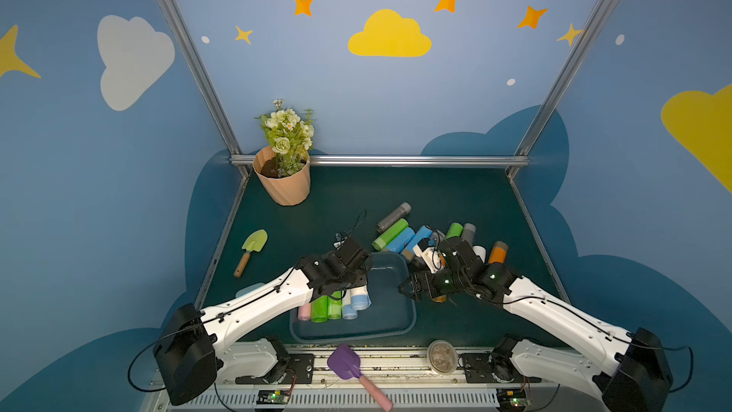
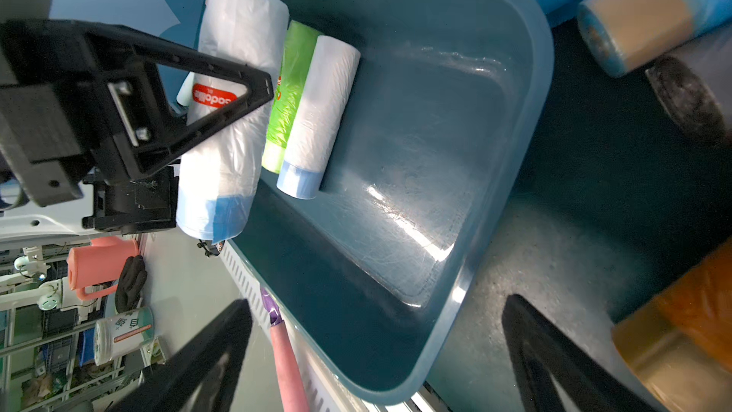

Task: Put the roll of trash bags into the storage box
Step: Place the roll of trash bags in the storage box.

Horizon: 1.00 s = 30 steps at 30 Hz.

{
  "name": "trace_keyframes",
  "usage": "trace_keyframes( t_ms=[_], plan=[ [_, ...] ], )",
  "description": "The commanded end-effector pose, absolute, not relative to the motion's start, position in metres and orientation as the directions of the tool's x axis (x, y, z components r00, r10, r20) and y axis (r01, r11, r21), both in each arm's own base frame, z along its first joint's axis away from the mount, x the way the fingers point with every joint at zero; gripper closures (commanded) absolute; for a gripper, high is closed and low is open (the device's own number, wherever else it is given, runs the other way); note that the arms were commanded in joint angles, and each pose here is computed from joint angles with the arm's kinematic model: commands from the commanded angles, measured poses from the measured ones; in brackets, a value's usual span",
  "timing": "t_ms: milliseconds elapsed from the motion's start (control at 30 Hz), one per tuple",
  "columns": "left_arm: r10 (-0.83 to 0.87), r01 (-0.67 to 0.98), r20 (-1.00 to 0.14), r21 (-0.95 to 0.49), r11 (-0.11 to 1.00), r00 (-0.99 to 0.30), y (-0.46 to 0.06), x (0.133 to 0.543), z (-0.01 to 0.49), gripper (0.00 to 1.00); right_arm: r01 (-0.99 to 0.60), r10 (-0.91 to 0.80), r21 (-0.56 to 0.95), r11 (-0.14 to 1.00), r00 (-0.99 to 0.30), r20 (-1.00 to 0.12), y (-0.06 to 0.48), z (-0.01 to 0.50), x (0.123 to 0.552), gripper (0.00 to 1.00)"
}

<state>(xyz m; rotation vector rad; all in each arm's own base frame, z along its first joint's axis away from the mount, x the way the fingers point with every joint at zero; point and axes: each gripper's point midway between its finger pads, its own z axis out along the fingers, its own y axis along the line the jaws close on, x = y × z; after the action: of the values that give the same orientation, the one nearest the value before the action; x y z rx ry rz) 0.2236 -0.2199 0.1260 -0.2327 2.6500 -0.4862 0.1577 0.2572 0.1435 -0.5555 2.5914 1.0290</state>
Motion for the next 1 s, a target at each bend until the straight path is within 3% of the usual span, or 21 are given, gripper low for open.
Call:
trace_keyframes(
  t_ms=[0,600,967],
  plan=[
    [-0.267,-0.107,-0.401,-0.379,0.919,-0.877,-0.222,0.229,0.125,0.66,-0.447,-0.237,0.58,0.681,-0.884,-0.402,0.254,0.14,0.155,0.03],
    [-0.22,-0.092,-0.341,-0.354,0.931,-0.914,-0.243,0.229,0.096,0.66,-0.442,-0.223,0.557,0.703,-0.881,-0.418,0.248,0.137,0.158,0.04],
    [-0.182,-0.093,-0.343,-0.26,0.961,-0.922,-0.246,0.228,0.074,0.66,-0.431,-0.207,0.547,0.718,-0.882,-0.423,0.243,0.134,0.159,0.03]
  ],
)
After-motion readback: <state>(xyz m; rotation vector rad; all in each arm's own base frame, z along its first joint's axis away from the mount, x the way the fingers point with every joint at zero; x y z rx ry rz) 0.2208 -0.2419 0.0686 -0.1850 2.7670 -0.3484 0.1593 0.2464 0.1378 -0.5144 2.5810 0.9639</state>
